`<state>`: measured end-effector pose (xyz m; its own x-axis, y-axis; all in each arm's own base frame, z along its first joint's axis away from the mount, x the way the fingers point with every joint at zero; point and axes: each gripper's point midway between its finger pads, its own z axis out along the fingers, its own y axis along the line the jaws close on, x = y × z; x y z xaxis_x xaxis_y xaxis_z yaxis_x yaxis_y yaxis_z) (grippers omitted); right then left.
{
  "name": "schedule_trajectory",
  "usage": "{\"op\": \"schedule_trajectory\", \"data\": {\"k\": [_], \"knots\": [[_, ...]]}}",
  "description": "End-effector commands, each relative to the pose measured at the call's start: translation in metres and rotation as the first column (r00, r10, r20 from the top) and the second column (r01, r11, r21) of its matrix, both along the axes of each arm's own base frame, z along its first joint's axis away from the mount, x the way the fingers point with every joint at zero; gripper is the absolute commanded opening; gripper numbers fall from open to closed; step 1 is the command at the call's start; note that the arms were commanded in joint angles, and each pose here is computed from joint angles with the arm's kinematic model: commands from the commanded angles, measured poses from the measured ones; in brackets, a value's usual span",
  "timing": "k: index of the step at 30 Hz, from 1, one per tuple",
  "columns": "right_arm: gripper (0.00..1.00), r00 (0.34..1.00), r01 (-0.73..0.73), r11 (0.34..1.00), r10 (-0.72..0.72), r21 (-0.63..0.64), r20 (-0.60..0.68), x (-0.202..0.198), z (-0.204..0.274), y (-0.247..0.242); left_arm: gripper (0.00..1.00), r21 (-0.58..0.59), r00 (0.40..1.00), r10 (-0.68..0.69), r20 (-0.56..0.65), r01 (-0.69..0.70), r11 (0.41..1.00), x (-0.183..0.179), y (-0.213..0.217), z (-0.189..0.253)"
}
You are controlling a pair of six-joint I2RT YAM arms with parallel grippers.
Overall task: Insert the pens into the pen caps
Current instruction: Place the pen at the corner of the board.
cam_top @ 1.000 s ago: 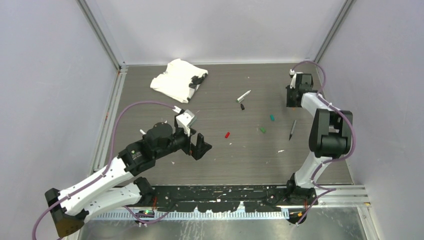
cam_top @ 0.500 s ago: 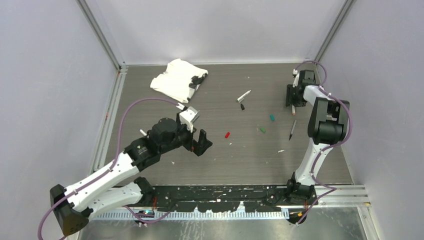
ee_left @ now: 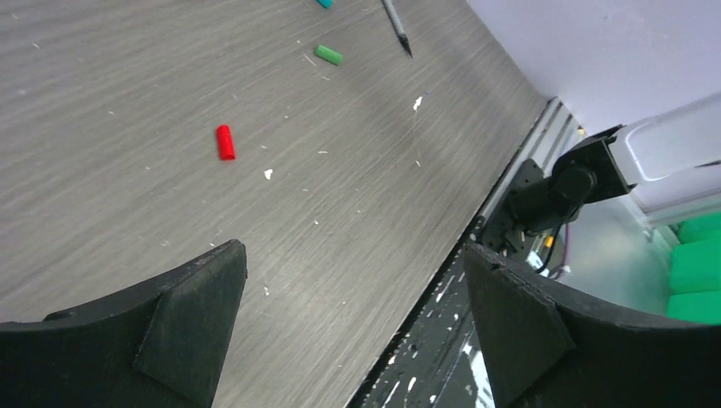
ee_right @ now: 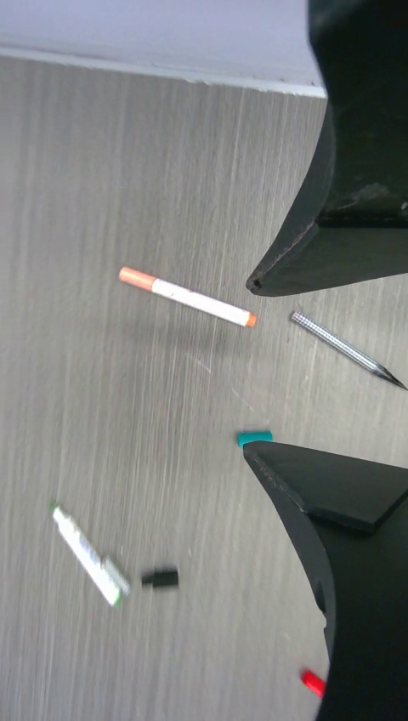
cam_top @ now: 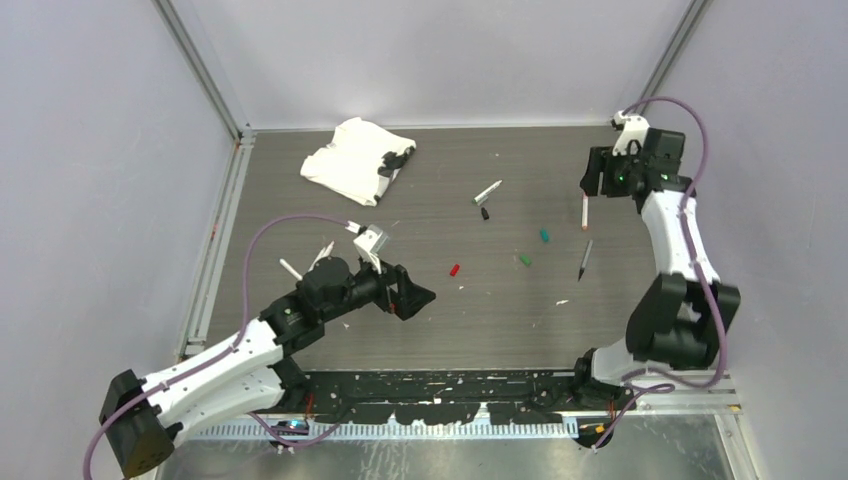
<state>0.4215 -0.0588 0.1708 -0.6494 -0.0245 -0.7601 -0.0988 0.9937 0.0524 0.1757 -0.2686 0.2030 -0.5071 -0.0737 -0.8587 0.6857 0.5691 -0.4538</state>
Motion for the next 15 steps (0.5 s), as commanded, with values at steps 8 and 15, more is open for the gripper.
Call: {"op": "schedule_trajectory", "data": {"k": [8, 15], "knots": [[0.81, 0.848, -0.465, 0.870, 0.383, 0.166, 0.367, -0.077, 0.065, 0.100, 1.00, -0.175, 0.998, 0.059, 0.018, -0.055, 0.983, 0.021, -0.018, 0.023], [0.83, 0.878, -0.451, 0.844, 0.362, 0.289, 0.314, -0.079, 0.060, 0.107, 0.97, -0.011, 0.995, 0.089, 0.038, -0.088, 0.996, 0.063, -0.040, 0.010]]}}
